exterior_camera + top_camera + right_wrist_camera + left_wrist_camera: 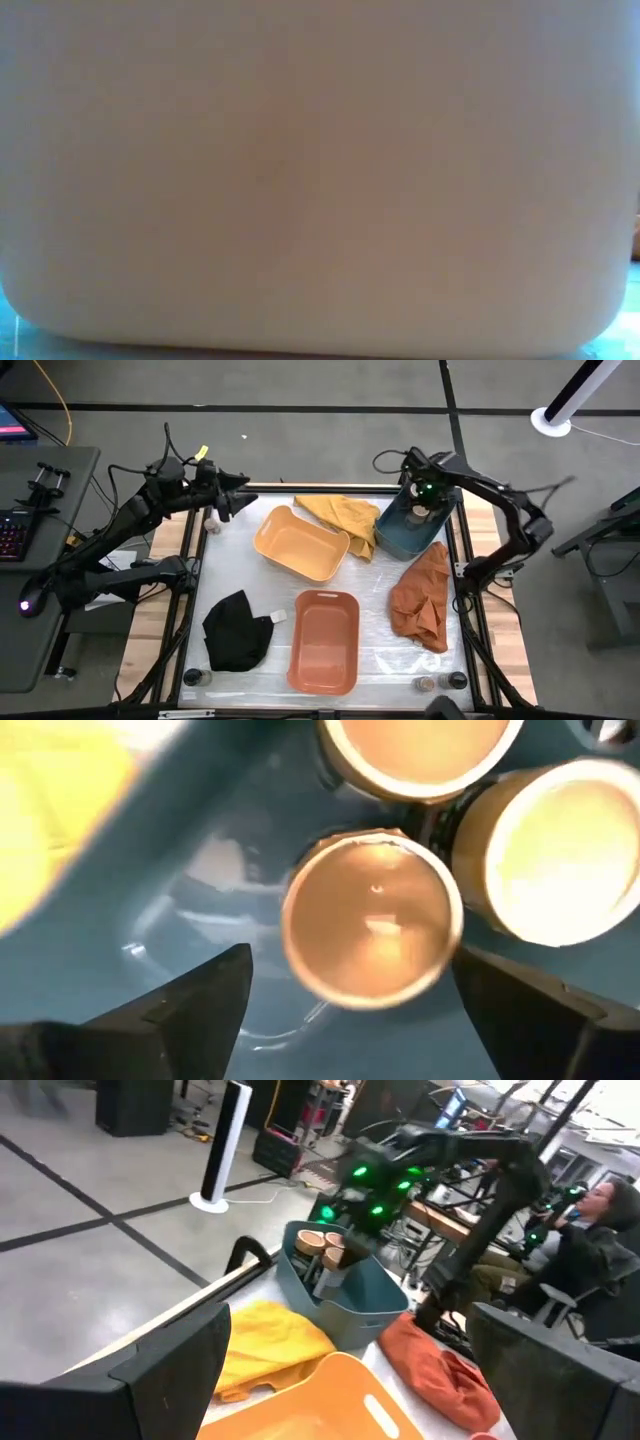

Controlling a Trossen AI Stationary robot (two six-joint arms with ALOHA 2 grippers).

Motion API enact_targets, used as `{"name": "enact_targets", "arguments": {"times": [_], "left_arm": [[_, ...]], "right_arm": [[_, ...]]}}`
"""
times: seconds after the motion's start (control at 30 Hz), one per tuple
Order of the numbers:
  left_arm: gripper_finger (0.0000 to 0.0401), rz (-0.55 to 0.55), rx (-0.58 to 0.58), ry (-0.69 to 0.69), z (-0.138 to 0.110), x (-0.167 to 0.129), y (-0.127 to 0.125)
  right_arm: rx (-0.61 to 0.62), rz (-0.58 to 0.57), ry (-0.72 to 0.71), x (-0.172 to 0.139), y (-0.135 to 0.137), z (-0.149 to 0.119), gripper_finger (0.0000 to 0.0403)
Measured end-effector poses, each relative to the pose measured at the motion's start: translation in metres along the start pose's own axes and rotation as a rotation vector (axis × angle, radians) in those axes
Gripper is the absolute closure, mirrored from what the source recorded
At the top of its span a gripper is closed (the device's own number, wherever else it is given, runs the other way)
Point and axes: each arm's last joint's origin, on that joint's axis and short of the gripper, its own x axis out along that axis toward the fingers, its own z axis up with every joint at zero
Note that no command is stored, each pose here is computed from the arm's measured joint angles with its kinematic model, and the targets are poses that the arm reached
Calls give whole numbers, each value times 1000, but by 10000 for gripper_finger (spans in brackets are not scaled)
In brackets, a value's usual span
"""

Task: Sort spices by type
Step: Put the gold seasoning bottle into the blue bin, then put the orange seasoning bottle into the yellow bin

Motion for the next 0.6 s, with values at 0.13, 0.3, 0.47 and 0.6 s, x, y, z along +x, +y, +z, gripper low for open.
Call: {"name": "enact_targets", "arguments": {"times": [0.13, 0.3, 0.47, 0.6], "left_arm": [[11, 5, -1, 4, 0, 2, 1], [11, 45, -98, -1, 1, 10, 4], [11, 307, -240, 242, 5, 41, 31], [11, 632, -188, 541, 3, 71, 73]], "right_arm": [[-11, 116, -129, -34, -10, -14, 65], [2, 383, -330, -78, -19, -31, 65], [0, 632, -525, -111, -14, -37, 64], [-41, 742, -568, -117, -2, -34, 64]]}}
